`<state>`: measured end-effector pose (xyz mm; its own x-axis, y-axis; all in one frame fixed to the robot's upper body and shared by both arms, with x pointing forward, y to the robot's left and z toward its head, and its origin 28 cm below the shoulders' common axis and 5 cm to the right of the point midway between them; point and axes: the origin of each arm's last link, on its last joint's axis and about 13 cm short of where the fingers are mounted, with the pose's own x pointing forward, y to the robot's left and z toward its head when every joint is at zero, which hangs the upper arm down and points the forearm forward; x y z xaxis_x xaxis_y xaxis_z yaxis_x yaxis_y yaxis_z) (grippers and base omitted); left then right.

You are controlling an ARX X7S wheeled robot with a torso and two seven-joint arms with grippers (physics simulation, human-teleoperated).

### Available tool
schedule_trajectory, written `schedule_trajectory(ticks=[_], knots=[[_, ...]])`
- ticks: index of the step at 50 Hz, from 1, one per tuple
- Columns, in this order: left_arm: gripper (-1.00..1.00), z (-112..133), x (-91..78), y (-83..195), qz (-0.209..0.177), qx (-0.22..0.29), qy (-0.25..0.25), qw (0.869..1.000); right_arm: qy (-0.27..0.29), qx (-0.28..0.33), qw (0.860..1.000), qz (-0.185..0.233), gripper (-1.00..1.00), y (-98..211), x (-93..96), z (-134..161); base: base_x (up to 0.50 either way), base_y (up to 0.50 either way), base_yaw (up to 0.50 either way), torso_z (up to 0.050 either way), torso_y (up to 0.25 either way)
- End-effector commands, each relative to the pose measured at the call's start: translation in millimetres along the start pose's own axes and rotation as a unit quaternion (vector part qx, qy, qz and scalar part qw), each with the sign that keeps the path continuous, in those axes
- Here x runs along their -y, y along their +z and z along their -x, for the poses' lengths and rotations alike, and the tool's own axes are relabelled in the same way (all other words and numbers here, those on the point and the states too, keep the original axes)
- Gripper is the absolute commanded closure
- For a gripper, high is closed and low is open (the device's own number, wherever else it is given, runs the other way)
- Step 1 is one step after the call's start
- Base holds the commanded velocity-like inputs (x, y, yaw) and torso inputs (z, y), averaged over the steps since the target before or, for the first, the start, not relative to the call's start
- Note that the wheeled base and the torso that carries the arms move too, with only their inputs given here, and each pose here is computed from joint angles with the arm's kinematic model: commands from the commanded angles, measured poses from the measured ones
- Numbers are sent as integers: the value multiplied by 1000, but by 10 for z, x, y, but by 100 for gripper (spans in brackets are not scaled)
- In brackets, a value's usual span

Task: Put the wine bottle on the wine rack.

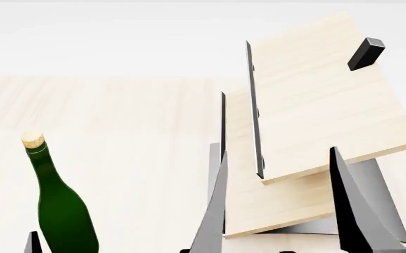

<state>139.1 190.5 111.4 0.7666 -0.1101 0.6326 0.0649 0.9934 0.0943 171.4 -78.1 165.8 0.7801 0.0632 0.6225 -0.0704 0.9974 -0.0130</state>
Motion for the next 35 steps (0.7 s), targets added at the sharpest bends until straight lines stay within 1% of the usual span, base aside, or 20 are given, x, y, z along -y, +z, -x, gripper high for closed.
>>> schedule_trajectory(ticks=[1,3,7,10,11,12,13,15,16,18,22,23,24,25,27,28,29,30,32,35], knots=[[-100,1,0,-11,0,-1,0,1000,5,3,1000,18,-100,77,-42,-275,0,0,0,0,0],[-100,0,-2,-10,0,-1,1,1000,8,-9,999,33,-100,86,-63,-343,0,0,0,0,0],[-100,3,0,-8,-1,-1,0,1000,10,-14,999,36,-100,123,-90,-480,0,0,0,0,0],[-100,4,-3,1,0,-1,2,1000,43,-51,997,30,-100,109,-111,-571,0,0,0,0,0],[-100,4,-4,3,-1,0,2,1000,44,-45,996,62,-100,109,-128,-627,0,0,0,0,0],[-100,4,-6,2,0,0,3,1000,45,-52,996,55,-100,107,-135,-670,0,0,0,0,0],[-100,4,-5,-2,-1,-1,3,1000,49,-45,995,71,-100,118,-137,-710,0,0,0,0,0],[-100,4,-5,1,-1,-1,3,1000,45,-46,996,62,-100,133,-139,-765,0,0,0,0,0],[-100,3,-4,-2,-3,-1,2,1000,39,-42,997,43,-100,141,-138,-806,0,0,0,0,0],[-100,3,-9,-1,-2,-1,3,1000,43,-39,997,57,-100,129,-139,-868,0,0,0,0,0],[-100,0,-14,-11,-3,-1,5,1000,51,-43,997,40,-100,153,-151,-928,0,0,0,0,0],[-100,0,-15,-11,-3,-1,5,1000,57,-48,997,28,-100,164,-154,-947,0,0,0,0,0],[-100,-1,-14,-11,-4,-1,5,1000,87,-60,994,16,-100,166,-164,-955,0,0,0,0,0],[-100,-1,-14,-11,-3,-1,5,1000,85,-57,995,14,-100,173,-164,-961,0,0,0,0,0],[-100,0,-15,-14,-3,-1,5,1000,104,-53,993,27,-100,195,-165,-972,0,0,0,0,0],[-100,0,-15,-15,-3,-1,5,1000,110,-67,992,18,-100,193,-170,-972,0,0,0,0,0],[-100,-1,-15,-11,-3,-1,5,1000,122,-80,989,23,-100,189,-171,-976,0,0,0,0,0],[-100,-1,-16,-7,-3,0,5,1000,127,-85,987,43,-100,194,-167,-984,0,0,0,0,0],[-100,-2,-16,-9,-3,0,5,1000,131,-105,986,21,-100,198,-160,-1014,0,0,0,0,0],[-100,0,-13,-10,-3,0,4,1000,167,-133,977,-9,-100,209,-150,-1081,0,0,0,0,0]])
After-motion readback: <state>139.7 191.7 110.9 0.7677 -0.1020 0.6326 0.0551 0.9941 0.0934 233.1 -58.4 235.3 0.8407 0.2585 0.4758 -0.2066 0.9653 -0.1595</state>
